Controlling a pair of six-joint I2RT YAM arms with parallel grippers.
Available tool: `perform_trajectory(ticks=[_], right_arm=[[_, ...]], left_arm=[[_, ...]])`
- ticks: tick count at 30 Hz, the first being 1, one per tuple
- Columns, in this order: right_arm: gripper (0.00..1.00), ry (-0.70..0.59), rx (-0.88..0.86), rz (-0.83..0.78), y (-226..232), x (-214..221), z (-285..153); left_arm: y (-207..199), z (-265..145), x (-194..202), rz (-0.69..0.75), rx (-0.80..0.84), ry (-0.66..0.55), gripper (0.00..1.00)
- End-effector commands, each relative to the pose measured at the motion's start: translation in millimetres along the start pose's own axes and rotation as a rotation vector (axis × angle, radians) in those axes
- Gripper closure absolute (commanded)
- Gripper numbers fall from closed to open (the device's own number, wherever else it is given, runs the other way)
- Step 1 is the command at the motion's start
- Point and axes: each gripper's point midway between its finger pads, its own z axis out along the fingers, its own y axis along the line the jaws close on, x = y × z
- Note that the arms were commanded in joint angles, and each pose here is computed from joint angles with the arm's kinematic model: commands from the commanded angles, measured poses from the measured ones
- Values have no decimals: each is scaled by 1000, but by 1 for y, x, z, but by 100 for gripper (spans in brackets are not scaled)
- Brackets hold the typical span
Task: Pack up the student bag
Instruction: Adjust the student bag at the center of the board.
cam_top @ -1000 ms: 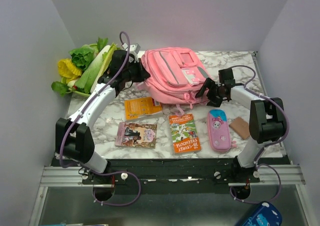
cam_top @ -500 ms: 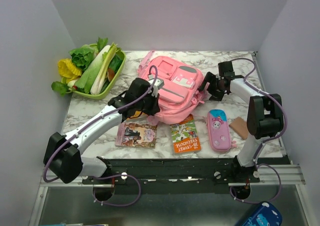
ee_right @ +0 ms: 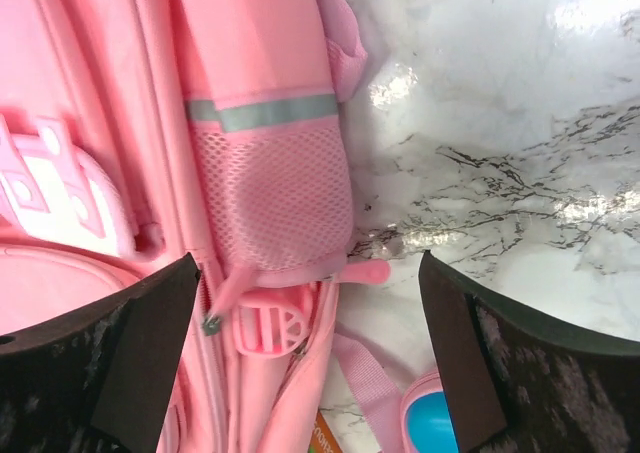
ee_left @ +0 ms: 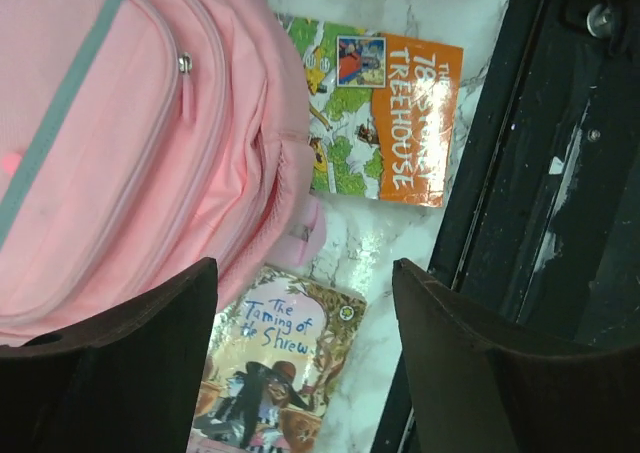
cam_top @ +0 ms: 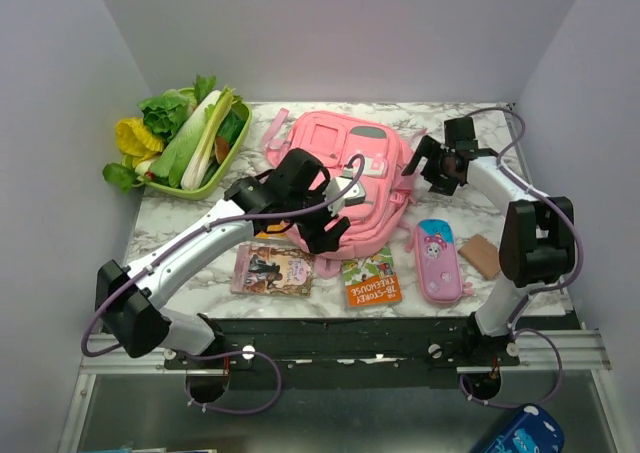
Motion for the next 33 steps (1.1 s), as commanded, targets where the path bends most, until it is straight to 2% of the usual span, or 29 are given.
perform_trajectory(ticks=[1,6,9,10,12,13,16,19,22,27,33], right_arm=[[0,-105,-38,-32,16,-24,-23],[0,-132,-62,-101,28,-14,-42],[0,-157,-90,-163,42,0,-56],[0,-178,-104,-174,48,3,-67],[0,-166,-106,-209,51,26,-69],[1,-161,-115,-216,53,34,-72],[3,-150,-141,-206,53,57,-77],[4,-141,-141,-175,44,69,-78],[4,-119,-155,-155,43,78,-77],[5,-78,-172,-128,44,90,-74],[6,-33,-158,-105,41,98,-61]], left_arm=[[-9,-25,-11,248,43,-11,22],[21,-21,-7,350,-91,21,21],[57,-6,9,410,-235,78,21],[70,1,7,418,-284,61,21],[97,4,11,395,-369,74,21],[111,3,-1,393,-413,27,21],[144,2,-12,349,-457,-8,21],[160,9,-13,350,-416,-35,22],[158,19,-7,454,-360,-58,21],[150,38,13,563,-218,5,19],[149,42,26,620,-176,59,18]])
